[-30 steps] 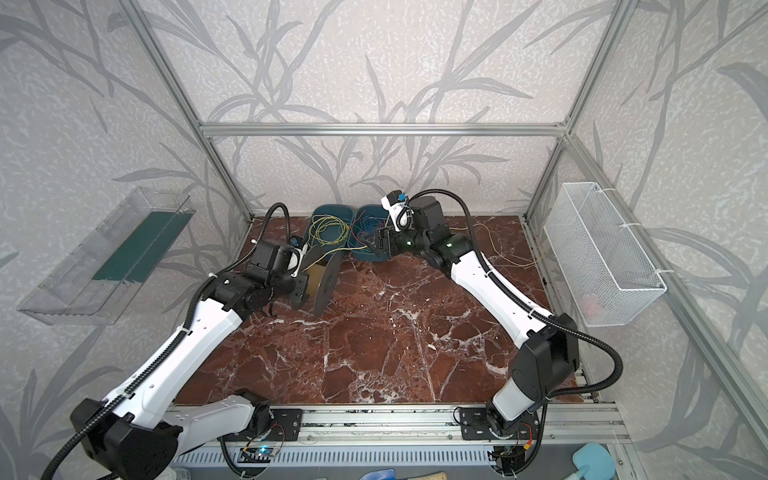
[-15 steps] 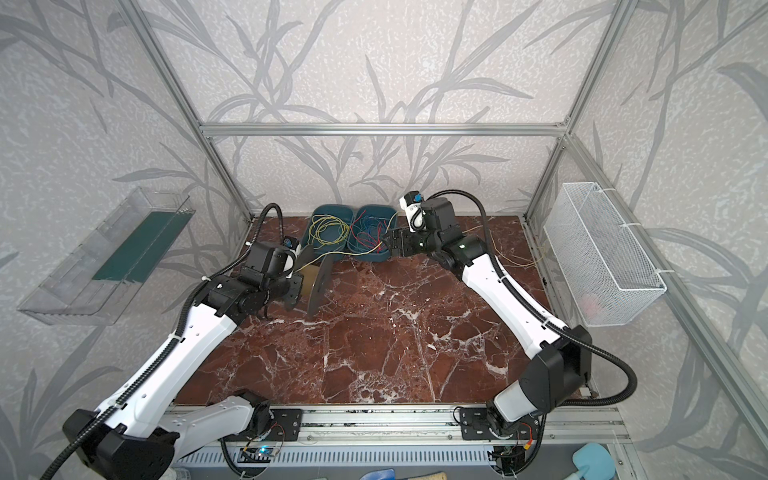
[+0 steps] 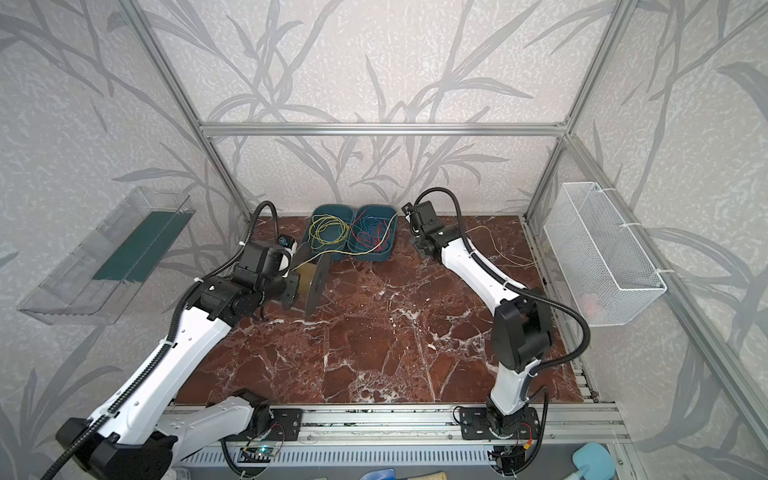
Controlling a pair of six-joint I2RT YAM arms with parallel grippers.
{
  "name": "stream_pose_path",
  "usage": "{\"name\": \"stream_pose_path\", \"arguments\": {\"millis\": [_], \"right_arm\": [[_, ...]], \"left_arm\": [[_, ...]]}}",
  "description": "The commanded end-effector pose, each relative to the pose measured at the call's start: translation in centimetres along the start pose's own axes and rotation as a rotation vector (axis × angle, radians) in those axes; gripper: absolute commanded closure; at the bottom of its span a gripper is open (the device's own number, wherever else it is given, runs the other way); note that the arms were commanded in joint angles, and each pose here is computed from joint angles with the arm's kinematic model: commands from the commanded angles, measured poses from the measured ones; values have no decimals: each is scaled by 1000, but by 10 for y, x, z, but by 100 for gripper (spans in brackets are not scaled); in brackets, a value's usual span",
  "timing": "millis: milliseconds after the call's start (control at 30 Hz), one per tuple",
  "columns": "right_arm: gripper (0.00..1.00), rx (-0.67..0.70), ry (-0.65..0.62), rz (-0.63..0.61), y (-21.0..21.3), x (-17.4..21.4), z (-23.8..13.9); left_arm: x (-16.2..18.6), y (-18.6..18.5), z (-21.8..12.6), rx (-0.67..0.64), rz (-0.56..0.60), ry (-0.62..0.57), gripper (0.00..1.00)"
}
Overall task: Wrap the cables
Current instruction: 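Open the right gripper, release the yellow wire and draw the right arm back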
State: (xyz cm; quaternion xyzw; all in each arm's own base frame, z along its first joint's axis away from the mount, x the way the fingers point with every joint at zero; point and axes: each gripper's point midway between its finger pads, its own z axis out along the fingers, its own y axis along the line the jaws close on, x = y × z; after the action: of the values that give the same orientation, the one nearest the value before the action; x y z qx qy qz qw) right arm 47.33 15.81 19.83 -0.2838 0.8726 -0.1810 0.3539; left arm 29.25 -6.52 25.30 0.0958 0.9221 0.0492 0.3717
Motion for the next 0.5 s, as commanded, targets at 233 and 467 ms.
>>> {"name": "stream_pose_path", "arguments": {"millis": [233,467], "right_arm": [[28,163,106,-131,-44,-2,39],[37,118,131,-88,-60,10,71]], "left_arm": [[-32,8,-18,-18,-36,-90,100],[-32,12,-21,-38,-24,-80,100]]}}
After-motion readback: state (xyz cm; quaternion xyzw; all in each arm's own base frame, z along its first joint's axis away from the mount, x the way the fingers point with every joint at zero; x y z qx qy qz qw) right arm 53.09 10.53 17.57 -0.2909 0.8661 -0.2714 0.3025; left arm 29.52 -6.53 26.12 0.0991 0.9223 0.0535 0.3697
